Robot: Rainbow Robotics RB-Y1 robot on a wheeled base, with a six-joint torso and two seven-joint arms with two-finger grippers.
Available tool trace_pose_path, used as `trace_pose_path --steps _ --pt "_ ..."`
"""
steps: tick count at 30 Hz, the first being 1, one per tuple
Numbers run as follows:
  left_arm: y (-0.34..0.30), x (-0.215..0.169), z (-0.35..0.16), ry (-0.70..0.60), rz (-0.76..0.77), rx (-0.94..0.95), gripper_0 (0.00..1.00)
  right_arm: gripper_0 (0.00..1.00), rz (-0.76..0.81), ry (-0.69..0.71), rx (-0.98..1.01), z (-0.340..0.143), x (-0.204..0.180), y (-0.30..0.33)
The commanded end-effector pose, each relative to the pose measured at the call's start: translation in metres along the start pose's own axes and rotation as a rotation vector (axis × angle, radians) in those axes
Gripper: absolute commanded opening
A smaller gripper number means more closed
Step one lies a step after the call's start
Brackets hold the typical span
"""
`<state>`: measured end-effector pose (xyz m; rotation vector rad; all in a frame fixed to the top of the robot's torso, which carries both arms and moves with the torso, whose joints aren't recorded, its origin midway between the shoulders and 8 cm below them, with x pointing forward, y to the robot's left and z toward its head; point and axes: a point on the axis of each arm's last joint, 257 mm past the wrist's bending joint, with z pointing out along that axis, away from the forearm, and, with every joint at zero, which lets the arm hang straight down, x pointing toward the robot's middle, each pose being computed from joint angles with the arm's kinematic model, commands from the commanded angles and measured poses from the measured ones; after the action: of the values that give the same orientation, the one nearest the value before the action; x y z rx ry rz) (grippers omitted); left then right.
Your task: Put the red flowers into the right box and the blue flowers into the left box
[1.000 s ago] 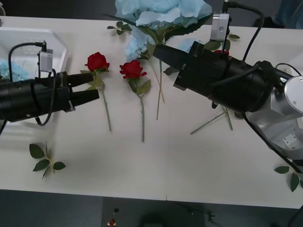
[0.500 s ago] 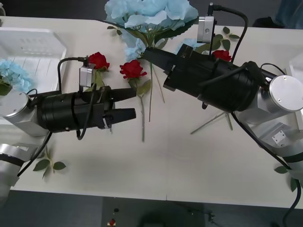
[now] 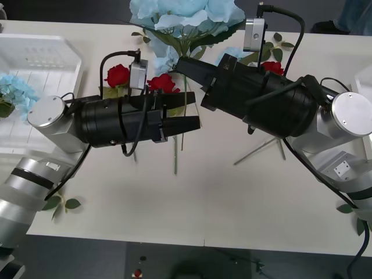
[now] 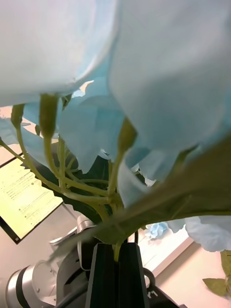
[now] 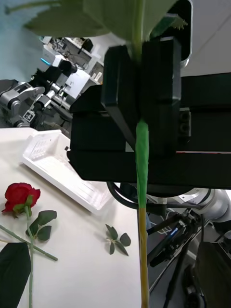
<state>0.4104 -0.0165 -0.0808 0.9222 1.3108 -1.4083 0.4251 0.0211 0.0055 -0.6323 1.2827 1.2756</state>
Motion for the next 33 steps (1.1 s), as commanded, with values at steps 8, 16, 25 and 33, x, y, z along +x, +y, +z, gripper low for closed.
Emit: trace_pose_path --steps 8,16,25,33 --pt "0.01 0.002 0.019 0.056 0.084 -0.039 0.0 0.0 0.004 -0.015 -0.049 0.011 -0.011 0.018" --pt "0.016 0.006 0.02 0.069 0.098 -0.062 0.0 0.0 0.004 -0.015 -0.049 0.011 -0.011 0.018" --pt "0.022 0.005 0.015 0.073 0.101 -0.081 0.0 0.0 0.013 -0.018 -0.049 0.011 -0.011 0.018" --pt "0.025 0.0 0.004 0.07 0.094 -0.092 0.0 1.0 0.029 -0.027 -0.05 0.011 -0.013 0.018"
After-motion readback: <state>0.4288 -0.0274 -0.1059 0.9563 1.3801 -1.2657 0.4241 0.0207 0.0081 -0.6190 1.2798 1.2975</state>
